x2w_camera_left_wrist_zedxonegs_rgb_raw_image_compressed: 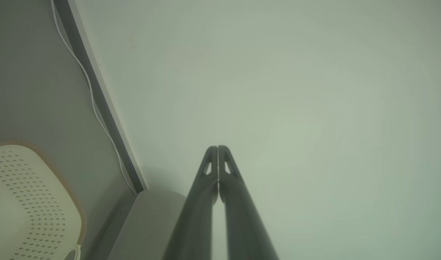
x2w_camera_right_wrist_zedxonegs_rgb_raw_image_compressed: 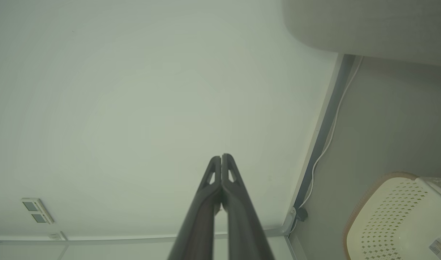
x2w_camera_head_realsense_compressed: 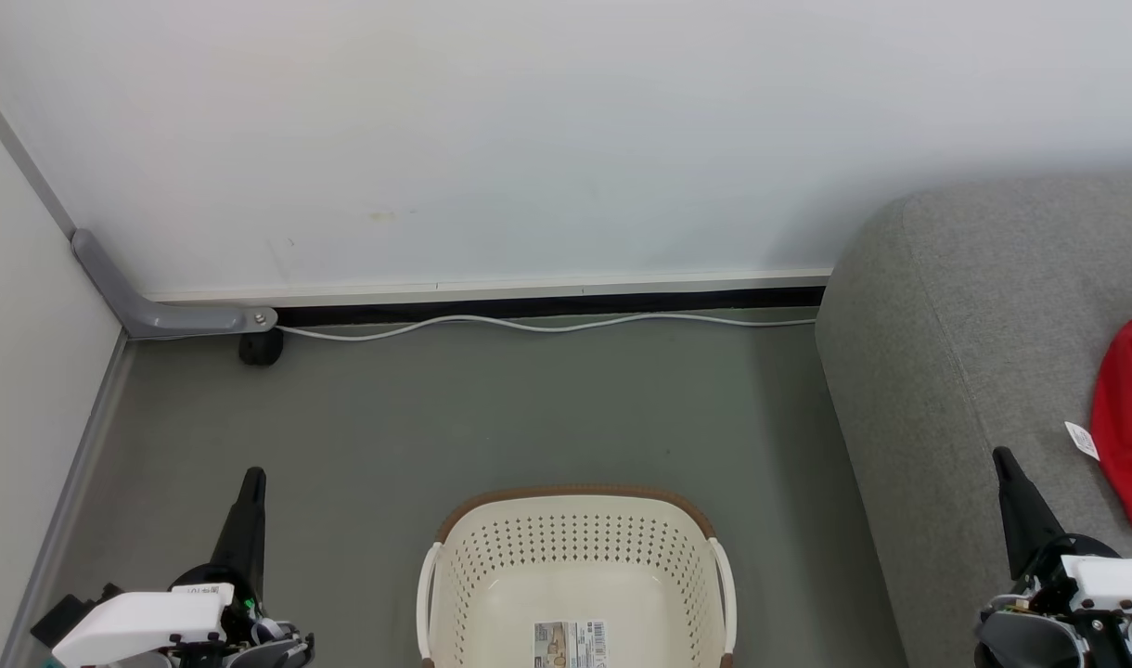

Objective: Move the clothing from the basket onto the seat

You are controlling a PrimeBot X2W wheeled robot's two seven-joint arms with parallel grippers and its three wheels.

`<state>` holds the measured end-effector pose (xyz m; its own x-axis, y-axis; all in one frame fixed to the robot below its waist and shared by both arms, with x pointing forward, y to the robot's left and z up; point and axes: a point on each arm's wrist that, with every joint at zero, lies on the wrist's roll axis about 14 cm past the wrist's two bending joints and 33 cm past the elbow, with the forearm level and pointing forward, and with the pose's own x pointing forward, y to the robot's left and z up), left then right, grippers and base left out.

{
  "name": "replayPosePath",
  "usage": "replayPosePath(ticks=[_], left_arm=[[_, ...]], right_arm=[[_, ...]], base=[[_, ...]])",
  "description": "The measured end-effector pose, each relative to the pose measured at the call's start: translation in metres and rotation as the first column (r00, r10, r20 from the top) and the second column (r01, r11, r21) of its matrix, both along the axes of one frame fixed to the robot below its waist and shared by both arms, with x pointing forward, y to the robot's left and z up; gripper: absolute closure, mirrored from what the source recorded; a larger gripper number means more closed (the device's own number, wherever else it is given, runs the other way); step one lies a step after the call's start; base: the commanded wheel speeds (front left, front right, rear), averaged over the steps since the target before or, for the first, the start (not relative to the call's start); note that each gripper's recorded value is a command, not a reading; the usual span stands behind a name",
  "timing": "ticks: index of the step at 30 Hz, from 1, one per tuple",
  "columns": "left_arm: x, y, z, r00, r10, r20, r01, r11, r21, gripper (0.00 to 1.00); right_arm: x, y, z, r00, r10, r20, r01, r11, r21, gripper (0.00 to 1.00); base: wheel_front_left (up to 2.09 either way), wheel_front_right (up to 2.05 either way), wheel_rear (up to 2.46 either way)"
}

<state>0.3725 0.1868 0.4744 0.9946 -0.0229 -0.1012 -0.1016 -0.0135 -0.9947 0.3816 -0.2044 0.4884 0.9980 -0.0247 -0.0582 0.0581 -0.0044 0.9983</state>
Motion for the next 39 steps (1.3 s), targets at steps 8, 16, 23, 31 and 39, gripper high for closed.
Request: replayPosePath(ticks=[8, 16, 23, 31, 39], left_arm=[[0.0000, 0.0000, 0.0000, 1.000, 0.000, 0.000, 0.000, 1.000, 0.000, 1.00], [0.0000, 0.0000, 0.0001, 1.000, 0.000, 0.000, 0.000, 1.000, 0.000, 1.00], [0.0000, 0.0000, 0.0000, 1.000, 0.000, 0.000, 0.000, 1.000, 0.000, 1.00], [0.0000, 0.0000, 0.0000, 1.000, 0.000, 0.000, 0.000, 1.000, 0.000, 1.00], [0.0000, 0.0000, 0.0000, 1.000, 0.000, 0.000, 0.000, 1.000, 0.000, 1.00]], right_arm=[[0.0000, -0.0001, 0.0000, 1.000, 0.000, 0.000, 0.000, 1.000, 0.000, 1.00], [0.0000, -0.0001, 0.0000, 1.000, 0.000, 0.000, 0.000, 1.000, 0.000, 1.00], [0.0000, -0.0001, -0.0001, 1.000, 0.000, 0.000, 0.000, 1.000, 0.000, 1.00], [0.0000, 0.0000, -0.0001, 1.000, 0.000, 0.000, 0.000, 1.000, 0.000, 1.00], [0.0000, 0.0000, -0.0001, 1.000, 0.000, 0.000, 0.000, 1.000, 0.000, 1.00]], base=[[0.00, 0.00, 0.00], [0.00, 0.00, 0.00], [0.00, 0.00, 0.00], [0.00, 0.00, 0.00], [0.00, 0.00, 0.00]])
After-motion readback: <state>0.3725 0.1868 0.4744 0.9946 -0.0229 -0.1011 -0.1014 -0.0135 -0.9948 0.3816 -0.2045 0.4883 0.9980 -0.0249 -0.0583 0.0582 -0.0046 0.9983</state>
